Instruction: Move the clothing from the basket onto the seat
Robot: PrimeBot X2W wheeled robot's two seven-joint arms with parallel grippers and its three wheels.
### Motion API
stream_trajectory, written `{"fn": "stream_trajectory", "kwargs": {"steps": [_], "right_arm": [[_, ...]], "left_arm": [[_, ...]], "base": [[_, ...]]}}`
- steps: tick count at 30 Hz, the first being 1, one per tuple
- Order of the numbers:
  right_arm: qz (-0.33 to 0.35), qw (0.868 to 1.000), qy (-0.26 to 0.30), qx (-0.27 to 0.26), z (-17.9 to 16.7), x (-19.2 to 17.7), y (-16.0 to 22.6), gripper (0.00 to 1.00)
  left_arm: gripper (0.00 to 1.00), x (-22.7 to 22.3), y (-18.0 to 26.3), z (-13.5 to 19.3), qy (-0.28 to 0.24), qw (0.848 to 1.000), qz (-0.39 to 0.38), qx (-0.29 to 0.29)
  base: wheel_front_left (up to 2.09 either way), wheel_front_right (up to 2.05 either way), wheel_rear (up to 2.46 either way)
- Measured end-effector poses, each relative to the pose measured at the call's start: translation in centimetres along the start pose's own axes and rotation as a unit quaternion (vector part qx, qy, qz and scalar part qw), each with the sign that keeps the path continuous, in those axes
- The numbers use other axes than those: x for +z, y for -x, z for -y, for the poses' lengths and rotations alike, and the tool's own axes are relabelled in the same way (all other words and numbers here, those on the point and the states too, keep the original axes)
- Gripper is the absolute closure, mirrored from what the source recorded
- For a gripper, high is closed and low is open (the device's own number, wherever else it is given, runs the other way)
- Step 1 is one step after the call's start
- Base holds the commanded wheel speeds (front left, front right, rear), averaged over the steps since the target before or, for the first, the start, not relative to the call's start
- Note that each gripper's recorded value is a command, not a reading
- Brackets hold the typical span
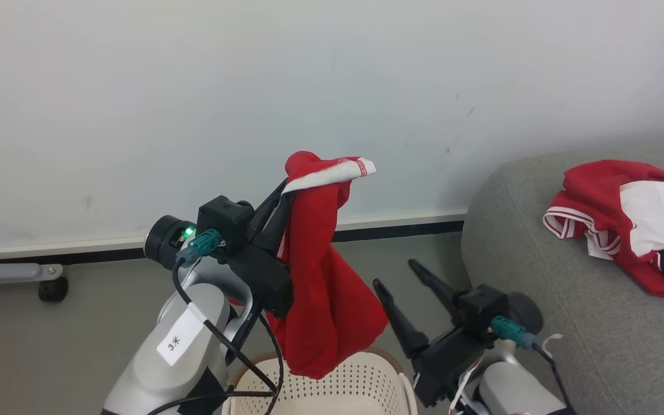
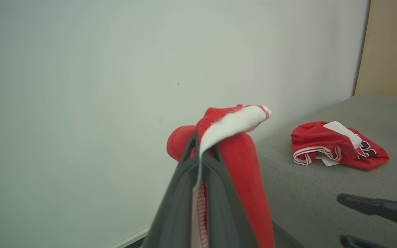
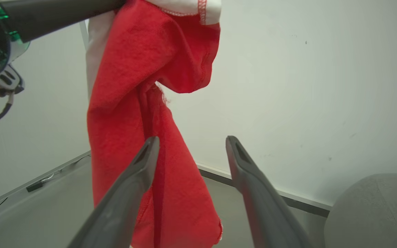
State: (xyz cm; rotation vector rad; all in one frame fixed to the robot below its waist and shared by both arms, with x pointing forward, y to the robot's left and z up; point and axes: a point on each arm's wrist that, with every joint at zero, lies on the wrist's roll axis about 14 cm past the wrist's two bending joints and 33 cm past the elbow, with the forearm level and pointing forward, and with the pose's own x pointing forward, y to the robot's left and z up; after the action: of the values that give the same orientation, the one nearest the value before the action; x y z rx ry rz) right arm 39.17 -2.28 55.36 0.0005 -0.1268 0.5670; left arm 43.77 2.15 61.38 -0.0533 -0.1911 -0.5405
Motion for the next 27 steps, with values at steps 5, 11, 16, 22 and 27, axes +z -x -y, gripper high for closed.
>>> {"fn": "stream_trajectory", "kwargs": {"steps": [5, 11, 16, 22, 27], "right_arm": [[0.002, 0.997, -0.019, 0.081, -5.6, 0.3, 0.0, 0.0], [-0.004, 0.99, -0.039, 0.136, -9.2, 0.2, 0.0, 0.0], [-0.002, 0.988, -0.027, 0.152, -9.6, 1.1, -1.2, 0.0], [-0.016, 0.99, -0.026, 0.136, -8.9, 0.7, -2.0, 0.0], [-0.024, 0.991, -0.027, 0.125, -8.4, 0.5, -2.7, 0.0]], "left_arm": [[1.0, 1.2, 0.6, 0.8, -0.009, 1.0, 0.01, -0.009], [1.0, 0.7, 1.4, 1.6, -0.009, 1.0, 0.0, -0.016], [1.0, 1.3, 1.4, 2.4, -0.01, 1.0, 0.006, -0.028], [1.0, 1.3, 1.7, 3.3, -0.005, 0.999, 0.006, -0.038], [1.0, 1.7, 1.8, 4.1, -0.001, 0.999, 0.01, -0.046]], "base": [[0.0, 0.0, 0.0], [0.0, 0.0, 0.0], [0.0, 0.0, 0.0], [0.0, 0.0, 0.0], [0.0, 0.0, 0.0]]}}
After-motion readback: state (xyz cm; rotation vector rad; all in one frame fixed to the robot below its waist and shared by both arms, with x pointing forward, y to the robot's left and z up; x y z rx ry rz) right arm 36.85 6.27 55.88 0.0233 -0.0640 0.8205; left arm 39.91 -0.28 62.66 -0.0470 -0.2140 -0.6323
